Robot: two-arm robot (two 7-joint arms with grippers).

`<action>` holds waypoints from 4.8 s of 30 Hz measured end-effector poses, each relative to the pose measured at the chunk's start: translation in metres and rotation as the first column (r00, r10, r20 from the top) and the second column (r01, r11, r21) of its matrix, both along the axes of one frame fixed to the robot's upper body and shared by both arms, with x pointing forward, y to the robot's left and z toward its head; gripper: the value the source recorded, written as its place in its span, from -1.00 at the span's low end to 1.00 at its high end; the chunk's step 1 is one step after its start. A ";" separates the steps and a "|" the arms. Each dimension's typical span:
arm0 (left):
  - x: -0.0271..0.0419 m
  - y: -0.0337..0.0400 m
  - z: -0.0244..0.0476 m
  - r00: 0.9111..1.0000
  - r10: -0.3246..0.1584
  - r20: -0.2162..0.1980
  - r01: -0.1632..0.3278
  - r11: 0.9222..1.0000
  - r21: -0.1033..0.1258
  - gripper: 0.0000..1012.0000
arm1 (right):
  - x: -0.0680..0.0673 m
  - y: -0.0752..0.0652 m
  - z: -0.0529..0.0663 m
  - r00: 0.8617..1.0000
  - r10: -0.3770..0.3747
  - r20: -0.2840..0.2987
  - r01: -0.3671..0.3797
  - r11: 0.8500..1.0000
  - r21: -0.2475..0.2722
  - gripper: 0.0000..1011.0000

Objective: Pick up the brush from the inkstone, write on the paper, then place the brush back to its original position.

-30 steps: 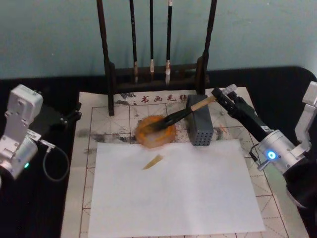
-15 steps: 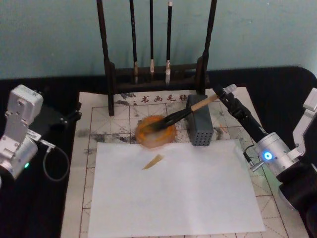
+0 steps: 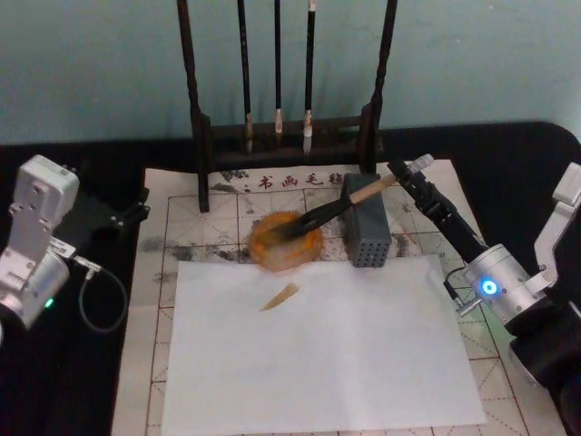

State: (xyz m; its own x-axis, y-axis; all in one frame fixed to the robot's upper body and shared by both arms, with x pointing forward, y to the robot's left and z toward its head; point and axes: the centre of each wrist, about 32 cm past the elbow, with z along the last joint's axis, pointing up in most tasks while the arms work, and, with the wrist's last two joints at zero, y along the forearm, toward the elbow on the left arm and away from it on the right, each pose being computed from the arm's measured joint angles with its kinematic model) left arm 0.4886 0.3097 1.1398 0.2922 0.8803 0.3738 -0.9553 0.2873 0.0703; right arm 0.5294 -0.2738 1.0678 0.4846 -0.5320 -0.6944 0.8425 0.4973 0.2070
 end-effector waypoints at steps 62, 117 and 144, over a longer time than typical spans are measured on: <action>0.0000 0.0000 0.0000 1.000 0.000 0.000 0.000 1.000 0.000 0.98 | 0.000 0.018 0.013 0.984 -0.009 -0.176 0.030 0.993 0.114 0.98; 0.0000 0.0000 0.0000 1.000 0.000 0.000 0.000 1.000 0.000 0.98 | 0.002 0.020 0.013 0.985 -0.025 -0.172 0.046 0.992 0.116 0.53; 0.0000 0.0000 0.0000 1.000 0.000 0.000 0.000 1.000 0.000 0.98 | 0.002 0.020 0.013 0.985 -0.025 -0.172 0.045 0.992 0.116 -0.65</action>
State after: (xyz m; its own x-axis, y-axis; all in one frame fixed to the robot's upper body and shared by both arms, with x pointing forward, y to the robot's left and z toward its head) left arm 0.4886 0.3097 1.1398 0.2922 0.8803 0.3737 -0.9553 0.2873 0.0703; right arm 0.5309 -0.2535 1.0808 0.3366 -0.4552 -0.8243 0.8870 0.4471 0.1153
